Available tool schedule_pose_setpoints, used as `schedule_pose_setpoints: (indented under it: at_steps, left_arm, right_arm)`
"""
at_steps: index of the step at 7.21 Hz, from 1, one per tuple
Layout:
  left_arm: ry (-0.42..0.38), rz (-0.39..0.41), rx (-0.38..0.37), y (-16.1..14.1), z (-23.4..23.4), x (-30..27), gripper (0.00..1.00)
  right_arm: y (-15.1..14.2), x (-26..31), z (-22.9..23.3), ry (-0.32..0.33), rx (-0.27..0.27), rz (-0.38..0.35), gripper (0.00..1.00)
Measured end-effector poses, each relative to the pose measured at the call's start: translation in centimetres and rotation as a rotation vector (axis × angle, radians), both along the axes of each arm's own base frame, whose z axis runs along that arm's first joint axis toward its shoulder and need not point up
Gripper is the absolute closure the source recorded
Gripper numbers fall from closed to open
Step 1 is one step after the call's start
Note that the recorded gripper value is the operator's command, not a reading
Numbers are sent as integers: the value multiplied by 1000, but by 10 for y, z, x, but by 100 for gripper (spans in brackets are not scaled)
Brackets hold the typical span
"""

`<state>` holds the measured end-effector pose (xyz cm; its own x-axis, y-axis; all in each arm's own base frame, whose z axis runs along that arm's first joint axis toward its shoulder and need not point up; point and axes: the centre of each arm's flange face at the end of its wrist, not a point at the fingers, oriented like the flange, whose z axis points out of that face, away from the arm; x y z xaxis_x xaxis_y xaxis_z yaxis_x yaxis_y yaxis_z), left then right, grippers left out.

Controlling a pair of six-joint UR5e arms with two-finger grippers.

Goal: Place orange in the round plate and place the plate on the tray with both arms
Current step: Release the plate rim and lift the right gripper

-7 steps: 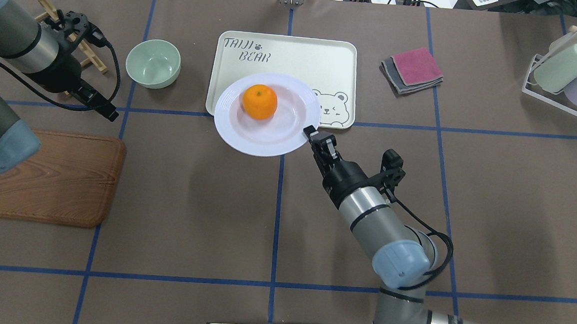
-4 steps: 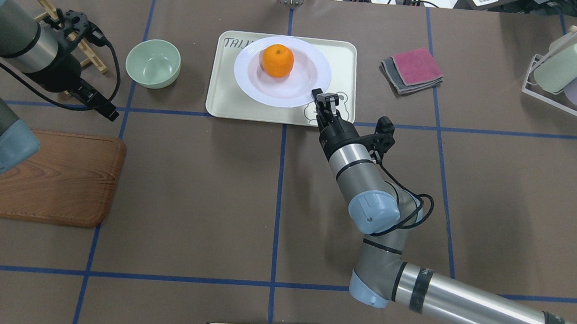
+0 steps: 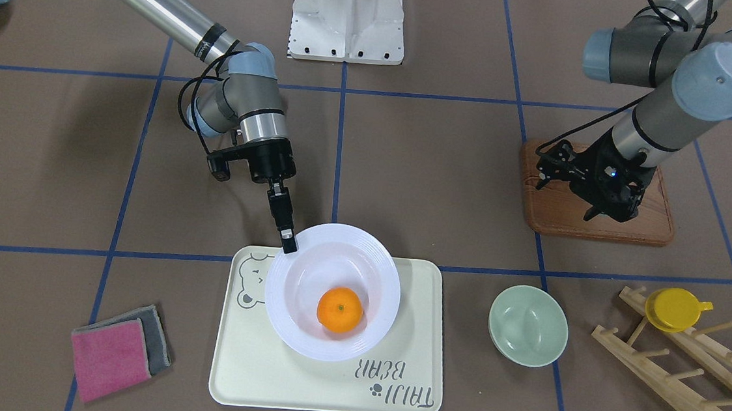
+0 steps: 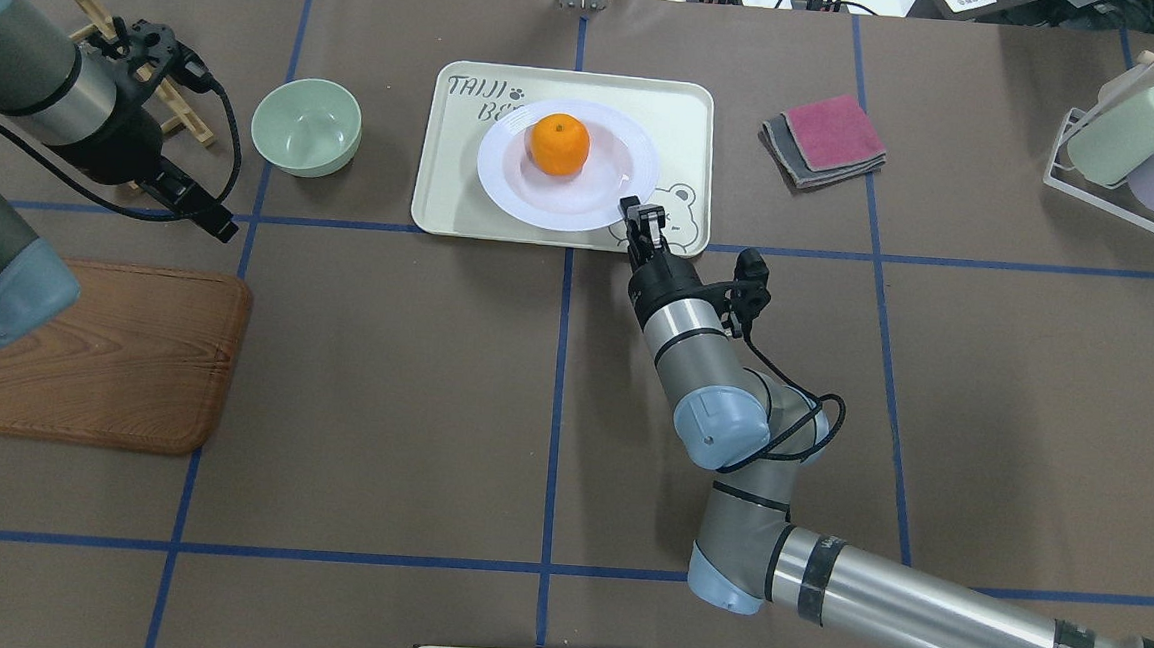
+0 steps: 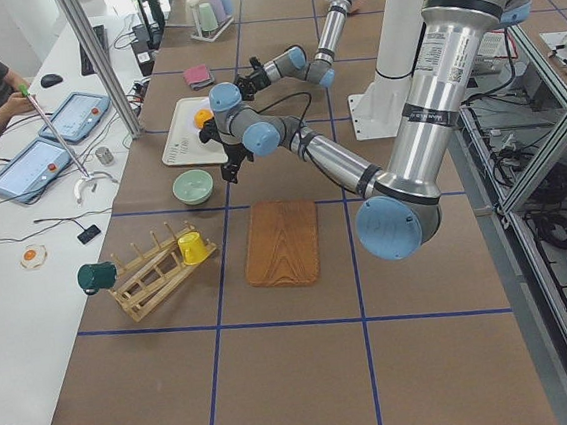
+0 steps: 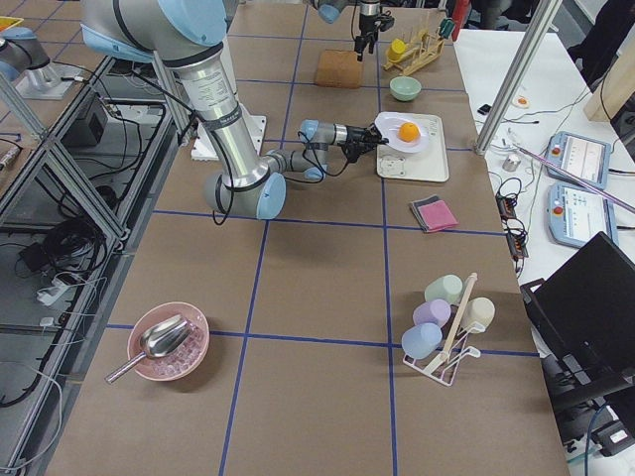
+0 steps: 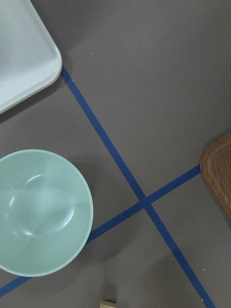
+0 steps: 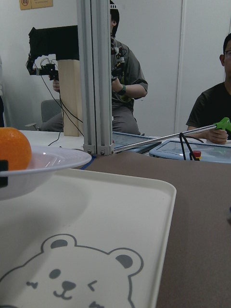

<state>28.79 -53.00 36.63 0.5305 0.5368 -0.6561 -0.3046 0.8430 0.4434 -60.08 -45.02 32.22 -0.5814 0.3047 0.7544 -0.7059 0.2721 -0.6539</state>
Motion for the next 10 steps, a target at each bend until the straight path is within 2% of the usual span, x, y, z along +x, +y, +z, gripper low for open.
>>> schedule_pose_setpoints:
  at_steps: [1,2,3,4,6,8,9,10]
  left_arm:
    - [0,0,0,0,0,0,1]
    - [0,0,0,0,0,0,1]
    - [0,0,0,0,0,0,1]
    - [-1,0,-1,0,1,0,1]
    - [-1,0,-1,0,1,0,1]
    - [-2,1,-1,0,1,1,1]
    - [-2,1,-1,0,1,1,1]
    - [-2,0,-1,0,2,1,1]
  right_arm:
    - [4,-5,4,10,-2,-9,78]
    - [7,-8,6,15,-3,-13,64]
    - [7,-8,7,19,-3,-15,42]
    - [7,-9,7,22,-3,-16,31]
    - [13,-3,1,28,17,-23,21]
    - [61,35,-12,71,113,-81,18]
    - [85,51,-16,121,171,-129,4]
    - [96,60,-19,193,233,-184,1]
